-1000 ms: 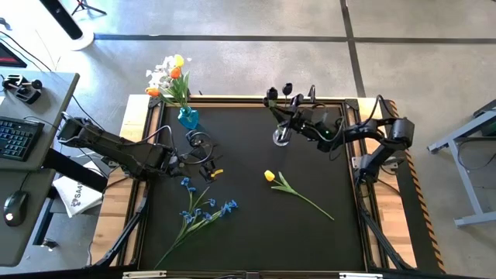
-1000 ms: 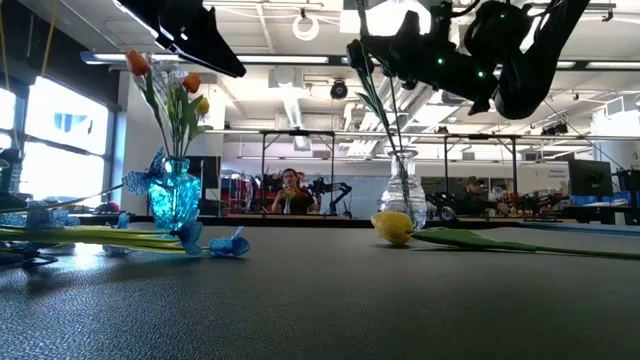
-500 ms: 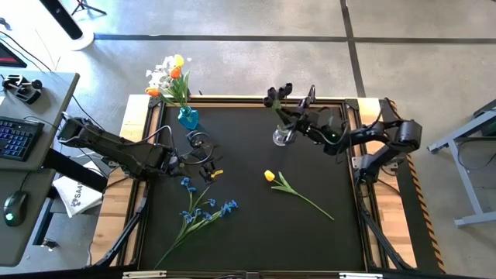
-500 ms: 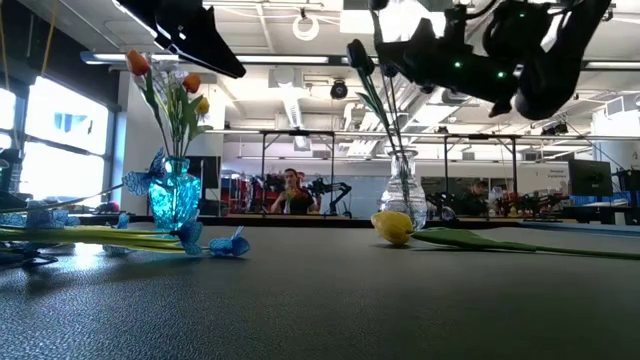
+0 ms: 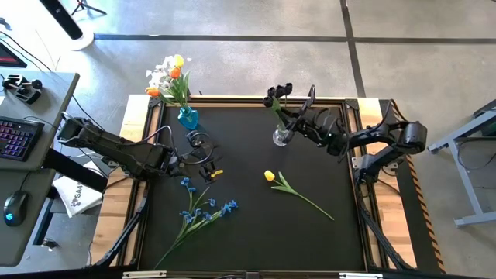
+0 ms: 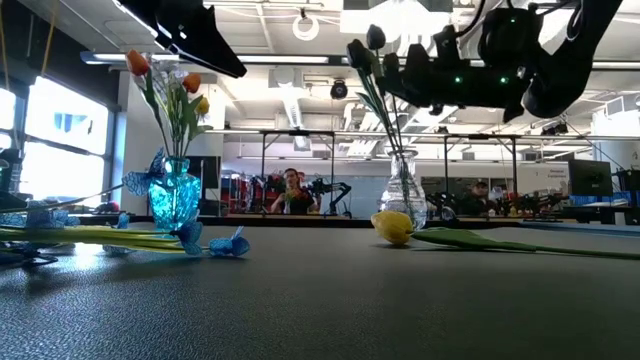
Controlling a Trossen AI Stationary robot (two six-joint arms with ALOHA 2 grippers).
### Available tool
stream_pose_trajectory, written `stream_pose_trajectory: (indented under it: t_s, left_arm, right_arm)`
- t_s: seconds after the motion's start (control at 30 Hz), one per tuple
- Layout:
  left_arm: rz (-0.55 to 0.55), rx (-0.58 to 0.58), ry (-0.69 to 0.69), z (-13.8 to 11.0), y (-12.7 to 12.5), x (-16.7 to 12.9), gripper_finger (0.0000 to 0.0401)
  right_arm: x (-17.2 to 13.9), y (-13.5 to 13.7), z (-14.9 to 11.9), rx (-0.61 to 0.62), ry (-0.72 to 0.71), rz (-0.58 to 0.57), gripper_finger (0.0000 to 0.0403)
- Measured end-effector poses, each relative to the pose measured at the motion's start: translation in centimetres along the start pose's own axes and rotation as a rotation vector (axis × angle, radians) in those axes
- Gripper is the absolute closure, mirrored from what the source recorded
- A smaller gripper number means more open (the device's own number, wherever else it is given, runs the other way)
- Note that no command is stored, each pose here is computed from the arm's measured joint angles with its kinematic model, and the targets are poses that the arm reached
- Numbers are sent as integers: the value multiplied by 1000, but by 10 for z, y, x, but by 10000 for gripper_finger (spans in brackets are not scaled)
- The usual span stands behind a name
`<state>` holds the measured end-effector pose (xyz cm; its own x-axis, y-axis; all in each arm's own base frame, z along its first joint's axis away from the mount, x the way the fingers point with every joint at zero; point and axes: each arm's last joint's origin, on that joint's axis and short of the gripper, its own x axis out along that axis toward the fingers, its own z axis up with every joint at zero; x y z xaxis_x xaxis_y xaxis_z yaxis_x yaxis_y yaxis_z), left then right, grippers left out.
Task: Sort flowers into vase by color
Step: Put the black flower into the transparent vase, then put the yellow flower into the blue vase
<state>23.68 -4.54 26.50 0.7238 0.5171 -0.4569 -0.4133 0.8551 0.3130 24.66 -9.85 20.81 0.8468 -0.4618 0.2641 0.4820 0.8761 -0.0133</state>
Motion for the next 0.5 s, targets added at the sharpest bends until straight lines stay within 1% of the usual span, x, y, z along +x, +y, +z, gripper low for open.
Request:
stream_pose_trajectory:
  t_s: [0.13,0.33,0.5]
  left_arm:
    - [0,0,0,0,0,0,229]
    - [0,0,-1,0,0,0,229]
    - [2,0,-1,0,0,0,229]
  right_arm:
    - [-2,-1,3,-7,51,-4,317]
    - [-13,2,16,-39,182,-70,254]
    - [-26,8,27,-66,272,-62,217]
